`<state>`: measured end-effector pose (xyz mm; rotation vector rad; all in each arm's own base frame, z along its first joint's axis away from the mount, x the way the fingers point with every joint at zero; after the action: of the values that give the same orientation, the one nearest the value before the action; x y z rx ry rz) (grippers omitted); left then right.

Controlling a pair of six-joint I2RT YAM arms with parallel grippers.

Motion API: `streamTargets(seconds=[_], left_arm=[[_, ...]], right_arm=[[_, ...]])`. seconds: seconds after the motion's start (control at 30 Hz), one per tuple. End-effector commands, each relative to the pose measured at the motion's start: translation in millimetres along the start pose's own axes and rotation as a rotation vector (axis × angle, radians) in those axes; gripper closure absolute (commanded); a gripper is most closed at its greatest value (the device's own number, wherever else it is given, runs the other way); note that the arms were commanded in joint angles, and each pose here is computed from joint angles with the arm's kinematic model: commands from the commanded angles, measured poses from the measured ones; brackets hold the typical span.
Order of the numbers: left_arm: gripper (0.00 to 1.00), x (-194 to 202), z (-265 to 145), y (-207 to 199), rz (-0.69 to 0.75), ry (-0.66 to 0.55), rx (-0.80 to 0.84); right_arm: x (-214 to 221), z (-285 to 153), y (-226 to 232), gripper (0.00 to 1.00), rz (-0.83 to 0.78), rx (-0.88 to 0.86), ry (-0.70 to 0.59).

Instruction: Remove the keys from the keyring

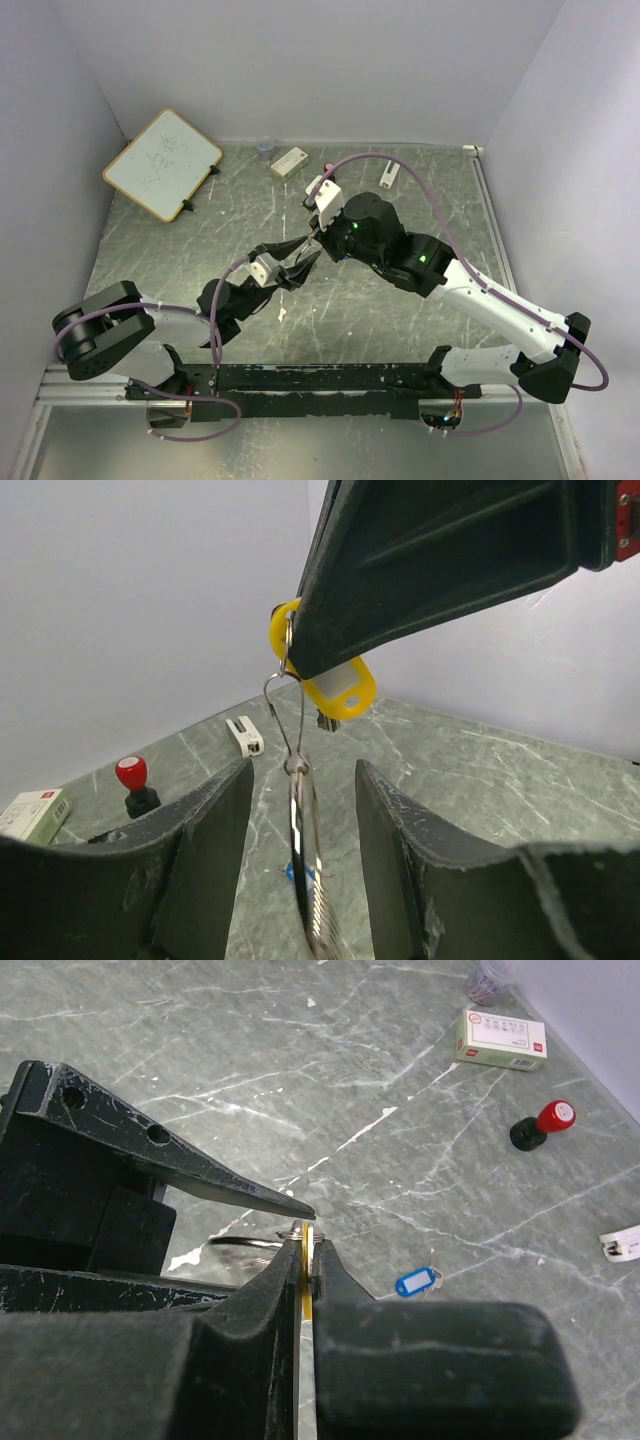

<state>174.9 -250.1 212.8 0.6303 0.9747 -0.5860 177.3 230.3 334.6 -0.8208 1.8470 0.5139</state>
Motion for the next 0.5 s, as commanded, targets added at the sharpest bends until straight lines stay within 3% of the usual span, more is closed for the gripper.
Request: streamTargets(seconds=[0.0, 0.47], left_arm=[[0.45, -31.9, 10.4, 9.6, -0.011, -0.191, -0.076], [0.51, -37.1, 11.4, 14.8, 0.001, -0.221, -0.122]], right_arm=[[-1.6, 0.9, 0.7, 1.00, 0.012, -0.010, -0.025], [-1.0, 0.7, 2.1, 1.00, 0.015, -0.019, -0.021]])
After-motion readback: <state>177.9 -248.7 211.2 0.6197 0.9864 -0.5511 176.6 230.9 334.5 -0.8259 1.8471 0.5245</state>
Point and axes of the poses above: each gripper's point midway between its finger pads, its own z axis out along the fingers, its own y axis along the line the jaws close on, x = y × z, the point moved 9 cm from there along -z, back along the fingers, and after that the axes turned 10 degrees about z, right-handed, at the moved point
